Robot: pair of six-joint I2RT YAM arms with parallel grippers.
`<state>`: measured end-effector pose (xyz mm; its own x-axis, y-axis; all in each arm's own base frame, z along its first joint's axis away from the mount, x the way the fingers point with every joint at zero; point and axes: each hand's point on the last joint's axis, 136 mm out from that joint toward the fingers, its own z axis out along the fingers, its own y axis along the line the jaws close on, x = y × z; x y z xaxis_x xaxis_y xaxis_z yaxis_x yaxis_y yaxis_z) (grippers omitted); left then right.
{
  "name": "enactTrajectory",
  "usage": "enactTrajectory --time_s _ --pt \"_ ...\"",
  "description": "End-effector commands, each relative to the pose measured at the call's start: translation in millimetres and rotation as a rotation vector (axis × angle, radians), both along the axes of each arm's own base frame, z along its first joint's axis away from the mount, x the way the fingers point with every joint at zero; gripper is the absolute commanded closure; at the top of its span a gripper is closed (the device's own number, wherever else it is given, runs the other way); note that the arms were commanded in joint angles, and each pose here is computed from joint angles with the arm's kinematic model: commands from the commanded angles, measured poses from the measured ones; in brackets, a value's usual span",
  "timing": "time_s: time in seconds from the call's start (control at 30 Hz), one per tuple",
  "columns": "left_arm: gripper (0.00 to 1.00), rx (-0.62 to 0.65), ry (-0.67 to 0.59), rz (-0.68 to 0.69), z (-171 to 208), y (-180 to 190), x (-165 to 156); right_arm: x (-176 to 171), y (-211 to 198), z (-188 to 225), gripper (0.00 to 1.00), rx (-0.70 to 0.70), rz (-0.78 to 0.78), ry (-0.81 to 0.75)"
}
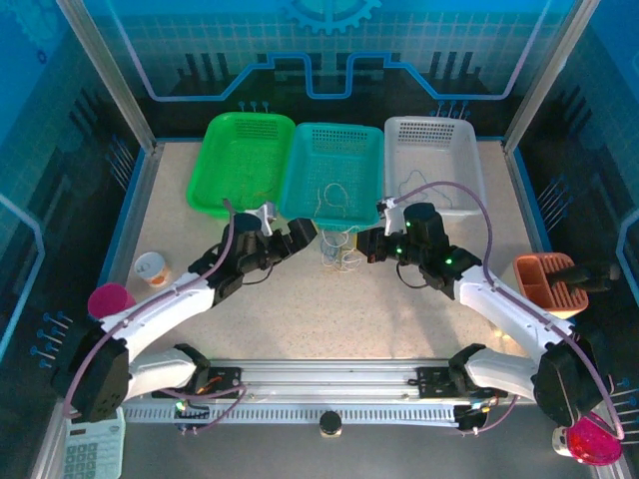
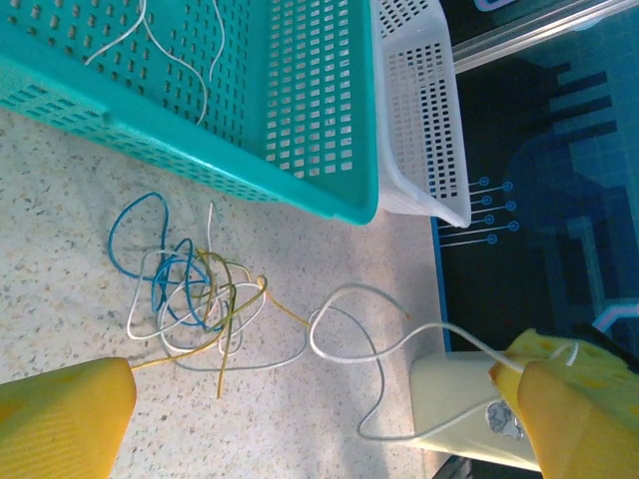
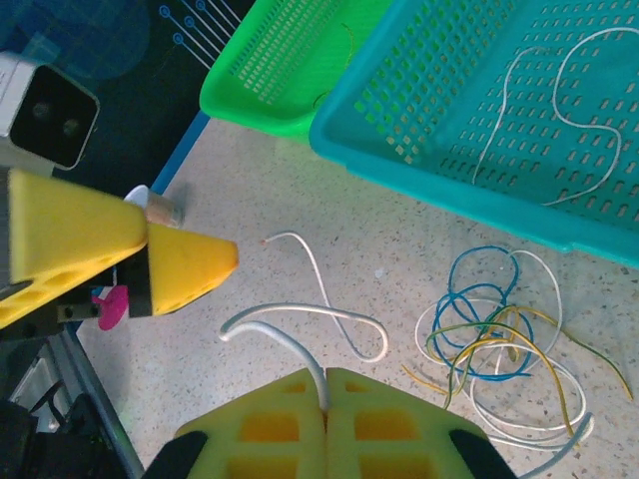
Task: Untangle the cables
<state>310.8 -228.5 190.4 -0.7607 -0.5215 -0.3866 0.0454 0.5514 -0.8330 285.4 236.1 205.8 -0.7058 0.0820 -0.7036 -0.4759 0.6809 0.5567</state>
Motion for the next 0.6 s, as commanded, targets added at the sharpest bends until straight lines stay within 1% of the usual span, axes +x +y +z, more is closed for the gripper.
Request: enactTrajectory --time_s 0.0,0.17,0.4,0.53,0.57 --pt "0.01 -0.064 -0.073 -0.032 28 -16 11 -9 6 8 1.0 0.025 0.05 -0.035" --pt "0.01 -0.085 -0.07 -0.044 26 -28 19 -11 7 11 1.0 0.038 0.054 -0.044" --pt "0.04 -0.084 -0.06 -0.049 18 -38 24 -13 8 11 1.0 0.047 0.055 -0.046" --pt "0.12 -0.091 -0.054 -0.045 13 -40 27 -13 9 12 1.0 0.051 0.057 -0.049" --pt "0.16 -0.094 -0.054 -0.044 12 -41 28 -13 9 12 1.0 0.051 0.057 -0.049"
